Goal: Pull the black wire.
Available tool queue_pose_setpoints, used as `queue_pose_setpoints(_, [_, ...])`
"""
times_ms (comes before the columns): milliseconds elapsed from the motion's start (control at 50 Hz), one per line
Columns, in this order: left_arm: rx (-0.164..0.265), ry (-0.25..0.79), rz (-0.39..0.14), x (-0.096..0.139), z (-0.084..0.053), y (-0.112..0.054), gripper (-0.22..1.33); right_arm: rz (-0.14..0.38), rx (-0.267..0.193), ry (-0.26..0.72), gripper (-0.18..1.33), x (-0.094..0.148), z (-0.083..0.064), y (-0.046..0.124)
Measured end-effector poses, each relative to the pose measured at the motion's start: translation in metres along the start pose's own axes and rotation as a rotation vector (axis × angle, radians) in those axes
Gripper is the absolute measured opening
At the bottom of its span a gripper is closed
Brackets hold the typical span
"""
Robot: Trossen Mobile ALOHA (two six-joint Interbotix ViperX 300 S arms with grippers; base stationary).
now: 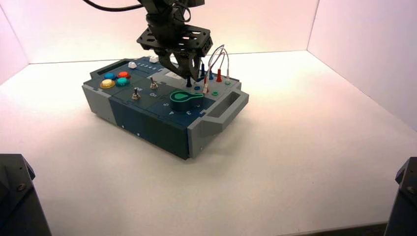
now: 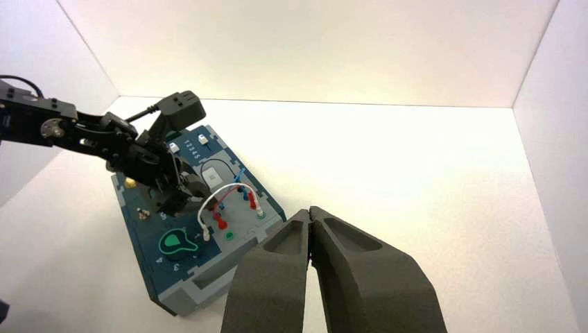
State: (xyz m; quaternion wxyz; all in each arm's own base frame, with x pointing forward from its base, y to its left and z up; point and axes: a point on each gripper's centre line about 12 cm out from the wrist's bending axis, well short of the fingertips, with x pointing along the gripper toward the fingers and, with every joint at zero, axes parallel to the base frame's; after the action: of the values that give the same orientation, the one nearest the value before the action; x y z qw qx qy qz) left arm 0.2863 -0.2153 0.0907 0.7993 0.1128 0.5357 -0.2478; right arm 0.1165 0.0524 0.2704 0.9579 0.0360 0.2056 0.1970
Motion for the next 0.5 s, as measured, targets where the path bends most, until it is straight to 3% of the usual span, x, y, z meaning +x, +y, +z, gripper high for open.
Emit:
queue_pose_setpoints(80, [0.003, 0.000, 0.001, 0.0016, 0.0017, -0.0001, 0.53, -0.001, -0.001, 0.000, -0.14, 0.0000, 0.0000, -0.0002])
queue_pose_setpoints(140, [0.004, 0.001, 0.002, 0.0027, 0.0022, 0.0006, 0.15, 0.001, 0.000, 0.000, -0.14, 0.0000, 0.0000, 0.0001])
queue_pose_setpoints(180, [0.006, 0.001, 0.003, 0.0027, 0.0022, 0.0007, 0.01, 0.000, 0.000, 0.002, -0.14, 0.0000, -0.0002, 0.0000])
queue_pose_setpoints(500, [0.004, 0.003, 0.003, 0.0031, 0.0023, 0.0007, -0.05, 0.001, 0.001, 0.000, -0.14, 0.0000, 0.0000, 0.0001])
